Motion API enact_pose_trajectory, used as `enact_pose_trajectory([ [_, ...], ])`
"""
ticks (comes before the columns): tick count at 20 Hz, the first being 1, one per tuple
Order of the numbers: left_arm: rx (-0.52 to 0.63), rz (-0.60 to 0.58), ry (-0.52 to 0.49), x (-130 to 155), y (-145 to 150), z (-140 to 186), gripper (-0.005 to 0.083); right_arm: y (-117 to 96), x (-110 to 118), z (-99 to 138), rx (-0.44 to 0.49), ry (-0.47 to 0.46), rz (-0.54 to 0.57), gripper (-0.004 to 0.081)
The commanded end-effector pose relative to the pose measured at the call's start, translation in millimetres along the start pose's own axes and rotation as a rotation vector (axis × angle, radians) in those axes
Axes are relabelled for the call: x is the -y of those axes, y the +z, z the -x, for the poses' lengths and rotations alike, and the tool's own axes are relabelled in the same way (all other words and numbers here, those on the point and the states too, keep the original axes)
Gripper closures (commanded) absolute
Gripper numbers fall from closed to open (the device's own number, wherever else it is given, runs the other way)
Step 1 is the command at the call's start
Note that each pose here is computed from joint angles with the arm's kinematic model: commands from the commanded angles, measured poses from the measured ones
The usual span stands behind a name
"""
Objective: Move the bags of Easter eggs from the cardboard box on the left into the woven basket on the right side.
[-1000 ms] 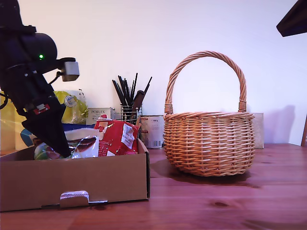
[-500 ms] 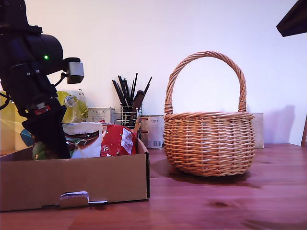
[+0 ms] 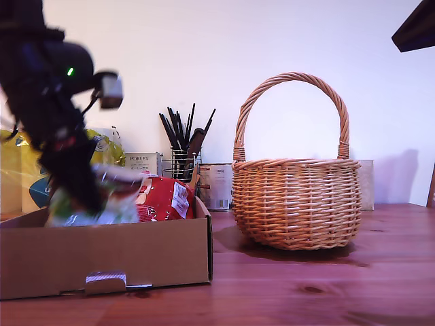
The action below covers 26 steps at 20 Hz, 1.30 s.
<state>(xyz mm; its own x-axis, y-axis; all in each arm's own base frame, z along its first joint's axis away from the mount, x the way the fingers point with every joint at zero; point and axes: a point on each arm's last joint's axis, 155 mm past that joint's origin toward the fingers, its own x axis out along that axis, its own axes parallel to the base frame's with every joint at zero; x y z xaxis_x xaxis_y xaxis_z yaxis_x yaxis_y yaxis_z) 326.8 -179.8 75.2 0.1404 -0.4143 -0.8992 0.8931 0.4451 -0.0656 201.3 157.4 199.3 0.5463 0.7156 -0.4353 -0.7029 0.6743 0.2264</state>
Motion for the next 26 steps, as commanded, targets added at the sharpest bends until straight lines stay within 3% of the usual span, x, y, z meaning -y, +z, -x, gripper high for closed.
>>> enact_pose_trajectory([
  [1, 0.047, -0.033, 0.025, 0.0, 23.2, 20.1, 0.0789, 5.5, -2.0, 1.6, 0.012, 0.003, 0.014, 0.0717],
  [3, 0.104, -0.07, 0.023, 6.7, 49.6, 40.7, 0.0789, 5.6, -2.0, 1.7, 0.013, 0.003, 0.014, 0.0717],
  [8, 0.401, -0.138, -0.102, 50.8, 142.8, 78.9, 0.0789, 5.7, -1.9, 1.7, 0.013, 0.003, 0.014, 0.0717],
  [12, 0.568, -0.213, -0.085, 73.9, 200.3, 84.1, 0.0791, 5.6, -1.9, 1.6, 0.013, 0.003, 0.014, 0.0717],
  [15, 0.661, -0.283, -0.003, 81.4, 237.1, 82.5, 0.0793, 5.7, -1.9, 1.6, 0.013, 0.003, 0.015, 0.0716],
  [19, 0.722, -0.306, 0.051, 79.8, 266.3, 56.4, 0.0793, 5.5, -1.9, 1.6, 0.012, 0.003, 0.014, 0.0716],
  [23, 0.716, -0.293, 0.113, 63.8, 275.6, 17.7, 0.0793, 5.6, -2.0, 1.7, 0.013, 0.003, 0.014, 0.0717],
  [26, 0.702, -0.218, 0.128, 50.9, 274.8, -3.1, 0.0793, 5.4, -2.0, 1.6, 0.012, 0.003, 0.014, 0.0716],
])
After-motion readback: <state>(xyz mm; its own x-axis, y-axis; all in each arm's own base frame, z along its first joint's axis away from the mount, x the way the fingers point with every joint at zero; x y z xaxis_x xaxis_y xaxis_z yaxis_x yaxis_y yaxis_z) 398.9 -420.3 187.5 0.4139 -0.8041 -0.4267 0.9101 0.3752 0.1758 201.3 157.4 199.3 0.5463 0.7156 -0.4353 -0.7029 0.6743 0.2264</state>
